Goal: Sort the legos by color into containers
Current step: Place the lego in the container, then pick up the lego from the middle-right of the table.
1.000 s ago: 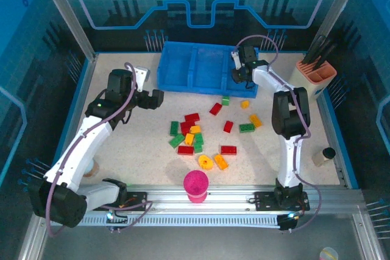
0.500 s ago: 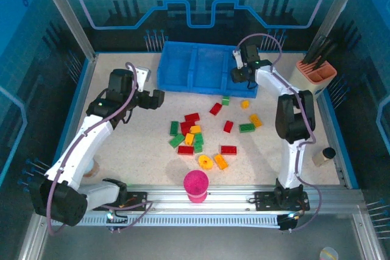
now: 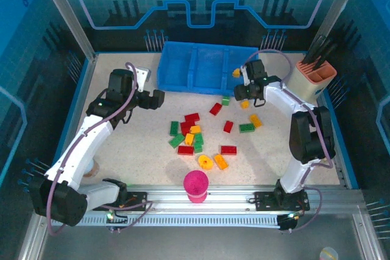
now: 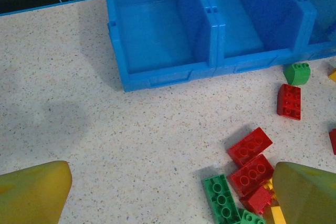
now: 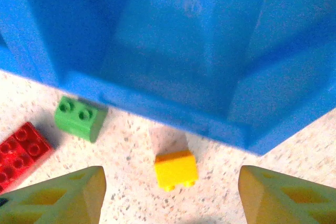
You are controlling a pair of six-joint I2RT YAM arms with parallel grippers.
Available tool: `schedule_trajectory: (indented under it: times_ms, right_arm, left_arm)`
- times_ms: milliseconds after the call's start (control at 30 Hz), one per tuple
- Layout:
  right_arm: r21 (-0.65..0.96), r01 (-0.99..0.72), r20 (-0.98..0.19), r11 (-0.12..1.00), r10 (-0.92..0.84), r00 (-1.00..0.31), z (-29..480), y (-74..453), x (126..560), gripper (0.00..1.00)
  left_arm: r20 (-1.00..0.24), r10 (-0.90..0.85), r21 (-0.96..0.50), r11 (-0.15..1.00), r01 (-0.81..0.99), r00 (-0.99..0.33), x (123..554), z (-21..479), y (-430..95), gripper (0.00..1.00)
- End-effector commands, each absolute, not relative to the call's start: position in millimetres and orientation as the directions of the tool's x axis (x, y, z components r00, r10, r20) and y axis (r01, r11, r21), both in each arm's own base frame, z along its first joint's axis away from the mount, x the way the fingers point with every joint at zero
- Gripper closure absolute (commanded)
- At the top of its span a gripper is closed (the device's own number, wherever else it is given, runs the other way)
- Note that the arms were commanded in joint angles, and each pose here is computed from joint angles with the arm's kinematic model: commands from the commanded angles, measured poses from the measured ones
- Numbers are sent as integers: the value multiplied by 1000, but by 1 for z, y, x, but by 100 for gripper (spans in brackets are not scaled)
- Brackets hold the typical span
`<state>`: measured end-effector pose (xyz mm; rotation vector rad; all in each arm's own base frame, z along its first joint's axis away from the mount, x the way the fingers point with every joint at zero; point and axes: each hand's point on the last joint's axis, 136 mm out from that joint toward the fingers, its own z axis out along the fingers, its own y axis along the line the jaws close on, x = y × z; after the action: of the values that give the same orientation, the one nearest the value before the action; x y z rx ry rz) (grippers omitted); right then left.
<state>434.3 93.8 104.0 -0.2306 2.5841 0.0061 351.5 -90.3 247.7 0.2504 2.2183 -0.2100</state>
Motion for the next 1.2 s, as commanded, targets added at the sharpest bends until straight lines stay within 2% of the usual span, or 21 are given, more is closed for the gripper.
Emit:
schedule_trajectory:
  times_ms: [0, 267, 600, 833, 1067, 1167]
  right_arm:
    - [0, -139, -509, 990, -120, -852, 98, 95, 425, 31]
    - [-8, -108, -441, 994, -101, -892, 57, 88, 429, 30]
    - [-40, -104, -389, 994, -112, -915, 48, 85, 439, 30]
    - [-83, -135, -290, 987, -154, -945, 30, 86, 441, 40]
    - [-111, -136, -259, 984, -161, -952, 26, 81, 438, 51]
    - [-106, -142, -250, 984, -165, -954, 23, 82, 438, 58]
  left_arm:
    - [-796, 119, -69, 956, 284, -594, 350, 248, -96, 1]
    - [-797, 116, -70, 957, 280, -593, 348, 248, -95, 1]
    - [-775, 119, -81, 955, 285, -621, 350, 238, -99, 1]
    - [-768, 128, -72, 956, 283, -628, 352, 234, -99, 1]
    - [-758, 136, -66, 957, 283, -638, 356, 229, -99, 1]
    - [-755, 137, -65, 957, 282, -641, 357, 227, -99, 1]
